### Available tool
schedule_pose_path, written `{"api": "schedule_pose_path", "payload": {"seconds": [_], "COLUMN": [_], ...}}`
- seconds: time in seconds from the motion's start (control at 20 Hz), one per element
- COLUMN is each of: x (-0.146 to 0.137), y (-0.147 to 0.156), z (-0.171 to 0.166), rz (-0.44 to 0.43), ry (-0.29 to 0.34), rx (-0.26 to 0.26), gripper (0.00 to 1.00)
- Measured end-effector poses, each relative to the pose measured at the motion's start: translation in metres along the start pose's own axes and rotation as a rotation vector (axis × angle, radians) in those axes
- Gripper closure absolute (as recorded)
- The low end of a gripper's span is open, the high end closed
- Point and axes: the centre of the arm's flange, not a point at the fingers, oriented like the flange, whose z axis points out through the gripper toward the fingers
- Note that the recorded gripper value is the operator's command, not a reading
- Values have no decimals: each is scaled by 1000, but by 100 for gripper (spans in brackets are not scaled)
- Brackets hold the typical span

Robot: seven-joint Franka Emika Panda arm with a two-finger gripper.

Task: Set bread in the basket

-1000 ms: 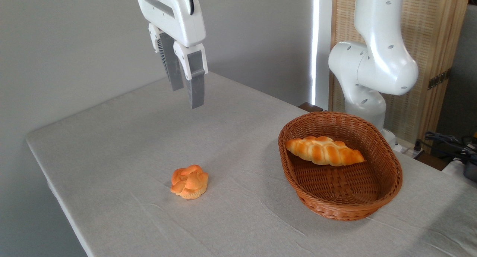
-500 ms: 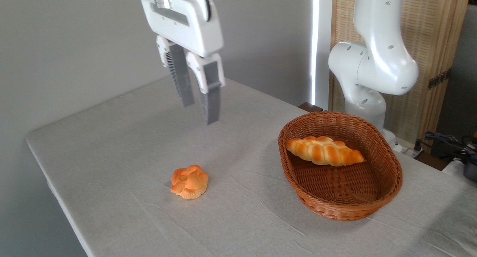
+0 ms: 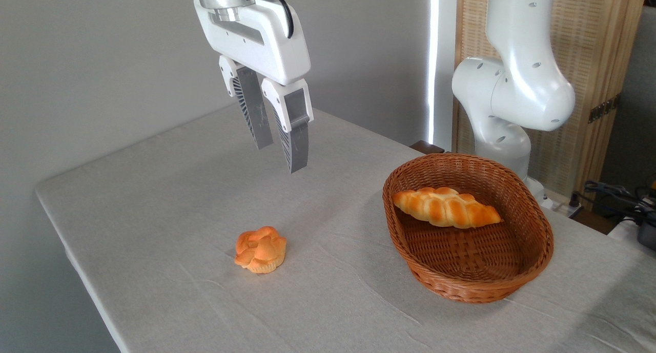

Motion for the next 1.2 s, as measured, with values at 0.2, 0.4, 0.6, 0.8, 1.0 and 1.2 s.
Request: {"api": "schedule_pose_path", "payload": {"seconds": [0.2, 0.4, 0.6, 0.8, 1.0, 1.2], "x": [13, 18, 23, 26, 29, 30], "y": [10, 13, 13, 12, 17, 18], "z": [3, 5, 9, 18, 21, 22], "rz": [29, 39, 11, -15, -38, -38], "ry": [-5, -5, 22, 45, 44, 43], "rx": [-4, -4, -7, -6, -11, -12], "gripper": [0, 0, 0, 0, 0, 0]}}
